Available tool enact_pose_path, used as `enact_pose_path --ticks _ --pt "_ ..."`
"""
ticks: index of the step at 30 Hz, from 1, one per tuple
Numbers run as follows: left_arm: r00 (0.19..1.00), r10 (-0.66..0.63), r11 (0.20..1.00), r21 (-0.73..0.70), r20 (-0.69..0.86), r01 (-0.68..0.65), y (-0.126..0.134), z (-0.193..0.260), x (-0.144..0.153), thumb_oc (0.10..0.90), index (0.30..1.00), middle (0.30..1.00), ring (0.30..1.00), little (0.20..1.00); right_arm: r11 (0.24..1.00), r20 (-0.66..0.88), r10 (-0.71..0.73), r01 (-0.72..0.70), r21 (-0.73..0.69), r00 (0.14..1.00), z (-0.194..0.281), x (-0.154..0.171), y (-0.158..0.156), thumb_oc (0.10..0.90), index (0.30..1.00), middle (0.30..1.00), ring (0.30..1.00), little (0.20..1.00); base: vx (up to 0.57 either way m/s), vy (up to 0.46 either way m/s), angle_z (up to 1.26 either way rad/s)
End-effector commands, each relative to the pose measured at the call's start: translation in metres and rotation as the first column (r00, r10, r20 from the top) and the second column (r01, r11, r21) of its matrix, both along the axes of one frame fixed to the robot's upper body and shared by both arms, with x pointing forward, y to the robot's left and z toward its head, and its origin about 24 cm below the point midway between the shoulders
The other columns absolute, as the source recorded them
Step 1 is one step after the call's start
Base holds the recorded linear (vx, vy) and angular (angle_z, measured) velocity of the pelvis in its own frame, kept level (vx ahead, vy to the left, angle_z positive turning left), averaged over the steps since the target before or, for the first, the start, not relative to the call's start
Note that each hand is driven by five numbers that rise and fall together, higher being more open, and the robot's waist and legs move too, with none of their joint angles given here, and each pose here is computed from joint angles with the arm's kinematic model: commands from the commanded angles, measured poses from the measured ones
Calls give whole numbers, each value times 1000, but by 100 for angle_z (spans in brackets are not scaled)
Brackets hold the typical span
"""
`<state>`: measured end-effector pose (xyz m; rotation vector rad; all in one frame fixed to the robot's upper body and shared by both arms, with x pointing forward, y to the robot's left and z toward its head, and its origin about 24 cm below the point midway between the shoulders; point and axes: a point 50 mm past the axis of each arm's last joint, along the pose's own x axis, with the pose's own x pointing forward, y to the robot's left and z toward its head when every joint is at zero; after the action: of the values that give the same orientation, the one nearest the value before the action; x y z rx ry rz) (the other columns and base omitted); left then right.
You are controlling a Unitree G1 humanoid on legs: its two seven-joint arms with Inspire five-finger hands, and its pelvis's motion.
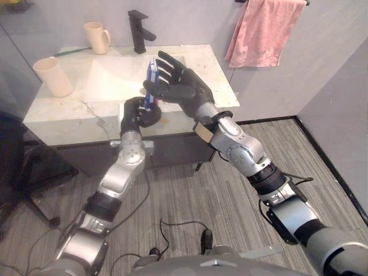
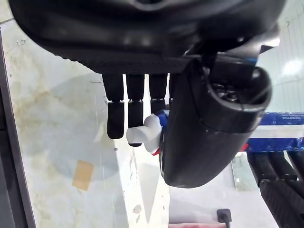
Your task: Organize the bathroom.
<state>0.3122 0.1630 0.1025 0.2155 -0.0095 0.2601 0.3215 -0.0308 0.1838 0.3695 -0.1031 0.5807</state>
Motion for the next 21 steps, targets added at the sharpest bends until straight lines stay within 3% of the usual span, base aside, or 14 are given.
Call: enact_pose_path --ticks 1,14,15,17,19,20,21 --pt "927 -145 988 98 345 118 -23 74 5 400 300 300 300 300 977 187 139 -166 135 972 55 -15 21 800 900 900 900 900 0 0 0" --pt "934 -154 986 107 322 125 -25 70 5 400 300 300 300 300 962 192 206 -235 141 959 59 -22 31 800 900 900 900 900 0 0 0" --pt "935 -154 986 108 321 125 -26 70 5 400 300 300 300 300 960 193 210 -240 143 958 59 -23 33 648 672 672 672 672 0 0 0" --pt "936 -151 987 105 318 123 -25 69 5 400 300 300 300 300 958 197 220 -249 139 955 59 -24 34 552 528 528 528 528 0 0 0" --pt "937 -149 987 104 315 122 -25 68 6 400 300 300 300 300 956 194 227 -256 140 954 59 -25 35 491 436 436 436 436 0 0 0" --pt "939 -149 987 100 312 123 -26 68 6 400 300 300 300 300 955 194 230 -260 143 954 59 -25 36 403 305 305 305 305 0 0 0" --pt "939 -149 987 101 309 123 -26 68 6 400 300 300 300 300 953 197 236 -266 144 952 60 -26 36 400 300 300 300 300 0 0 0"
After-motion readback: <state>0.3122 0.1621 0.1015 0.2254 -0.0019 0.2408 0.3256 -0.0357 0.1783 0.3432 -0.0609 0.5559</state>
